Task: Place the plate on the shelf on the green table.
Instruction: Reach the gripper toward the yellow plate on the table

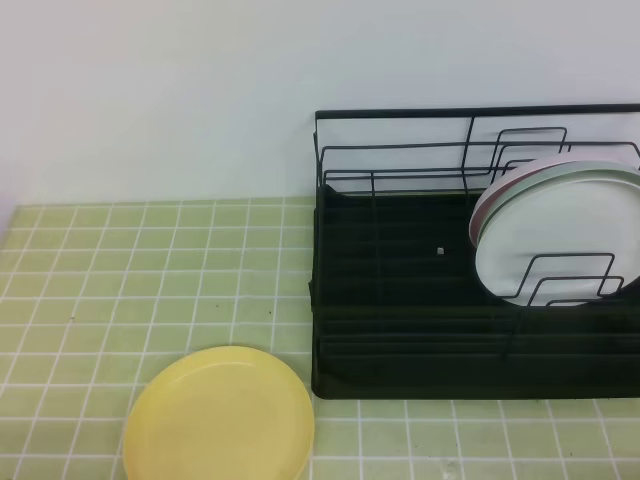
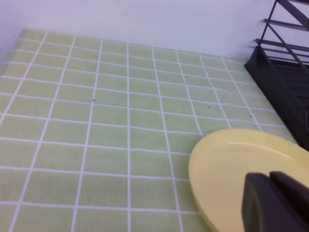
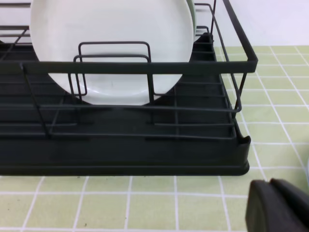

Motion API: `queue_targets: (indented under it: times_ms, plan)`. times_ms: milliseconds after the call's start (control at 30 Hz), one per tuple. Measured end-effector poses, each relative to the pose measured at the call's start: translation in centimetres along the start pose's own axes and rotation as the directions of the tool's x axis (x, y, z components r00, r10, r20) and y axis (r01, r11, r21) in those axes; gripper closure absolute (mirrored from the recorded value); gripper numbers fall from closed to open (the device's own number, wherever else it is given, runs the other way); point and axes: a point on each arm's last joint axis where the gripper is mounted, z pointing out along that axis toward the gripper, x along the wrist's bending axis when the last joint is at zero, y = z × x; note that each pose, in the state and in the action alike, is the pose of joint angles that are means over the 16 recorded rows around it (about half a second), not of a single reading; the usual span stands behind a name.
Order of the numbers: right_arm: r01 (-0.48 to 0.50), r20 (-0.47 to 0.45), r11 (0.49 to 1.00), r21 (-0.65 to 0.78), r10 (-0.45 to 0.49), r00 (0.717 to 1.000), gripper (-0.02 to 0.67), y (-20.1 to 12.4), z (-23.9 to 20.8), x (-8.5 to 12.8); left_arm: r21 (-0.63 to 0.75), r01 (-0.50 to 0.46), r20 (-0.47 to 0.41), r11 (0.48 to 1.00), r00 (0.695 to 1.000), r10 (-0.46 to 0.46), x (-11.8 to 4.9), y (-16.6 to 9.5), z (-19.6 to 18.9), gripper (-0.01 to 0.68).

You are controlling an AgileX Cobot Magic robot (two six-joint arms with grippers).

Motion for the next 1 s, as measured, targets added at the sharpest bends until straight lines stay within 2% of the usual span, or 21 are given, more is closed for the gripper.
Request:
queue_targets:
  times_ms: [1000]
  plan:
    - [0.000,0.000,1.000,0.000,0.000,1.000,0.651,0.04,-0.01,0.00,-0.019,0.001,0.007,1.000,1.000,-0.001,-0.23,0.70,-0.27,0.675]
